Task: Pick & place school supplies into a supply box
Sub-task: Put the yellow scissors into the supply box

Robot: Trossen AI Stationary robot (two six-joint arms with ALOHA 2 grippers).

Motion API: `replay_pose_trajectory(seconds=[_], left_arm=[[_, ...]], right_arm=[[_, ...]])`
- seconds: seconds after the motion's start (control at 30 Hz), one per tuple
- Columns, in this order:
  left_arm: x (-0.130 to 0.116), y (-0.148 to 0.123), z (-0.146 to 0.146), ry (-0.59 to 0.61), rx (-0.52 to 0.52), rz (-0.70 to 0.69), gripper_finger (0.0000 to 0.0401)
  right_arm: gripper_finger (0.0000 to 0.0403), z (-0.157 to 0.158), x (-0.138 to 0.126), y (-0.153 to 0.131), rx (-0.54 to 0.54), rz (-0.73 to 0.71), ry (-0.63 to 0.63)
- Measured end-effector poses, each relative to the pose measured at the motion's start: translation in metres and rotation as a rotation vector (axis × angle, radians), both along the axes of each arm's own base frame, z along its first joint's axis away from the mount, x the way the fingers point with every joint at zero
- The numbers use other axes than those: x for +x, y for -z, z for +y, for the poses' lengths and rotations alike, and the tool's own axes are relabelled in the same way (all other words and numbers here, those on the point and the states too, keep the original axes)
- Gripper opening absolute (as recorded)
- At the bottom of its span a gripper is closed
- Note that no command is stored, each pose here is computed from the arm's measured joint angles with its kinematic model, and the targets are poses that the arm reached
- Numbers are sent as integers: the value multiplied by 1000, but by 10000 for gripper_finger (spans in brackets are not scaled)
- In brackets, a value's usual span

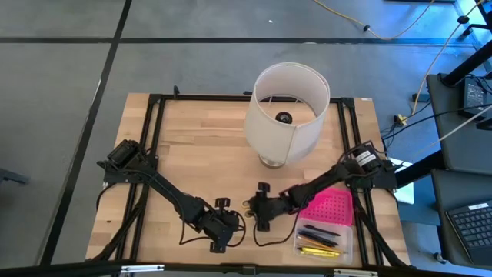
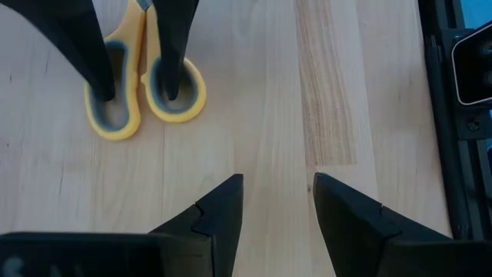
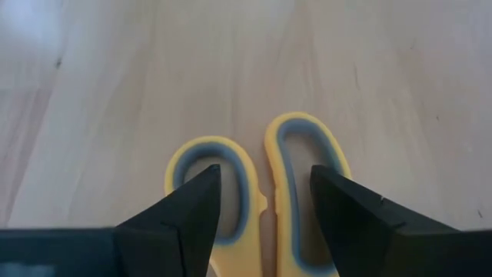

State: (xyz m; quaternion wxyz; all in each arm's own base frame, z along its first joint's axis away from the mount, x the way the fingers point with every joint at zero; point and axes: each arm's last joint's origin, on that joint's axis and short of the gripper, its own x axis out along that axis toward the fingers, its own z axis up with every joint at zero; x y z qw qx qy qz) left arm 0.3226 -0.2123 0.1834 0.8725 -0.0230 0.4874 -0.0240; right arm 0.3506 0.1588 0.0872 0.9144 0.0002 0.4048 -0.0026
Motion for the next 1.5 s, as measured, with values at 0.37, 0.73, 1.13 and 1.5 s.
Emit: replay_pose_trajectory(seconds=[0.37, 0.73, 1.13, 1.5], left_arm=[[0, 0, 0, 0, 0, -1, 152], [0, 0, 0, 0, -2, -3, 152], [0, 0, 0, -1, -2, -4, 152], [0, 0, 0, 0, -2, -4, 152]], right_arm=[[208, 15, -1, -14, -22, 172, -2], [208, 15, 1, -21, 31, 285, -26], [124, 15, -2, -21, 34, 317, -31], [91, 16, 0, -23, 7, 290, -42]])
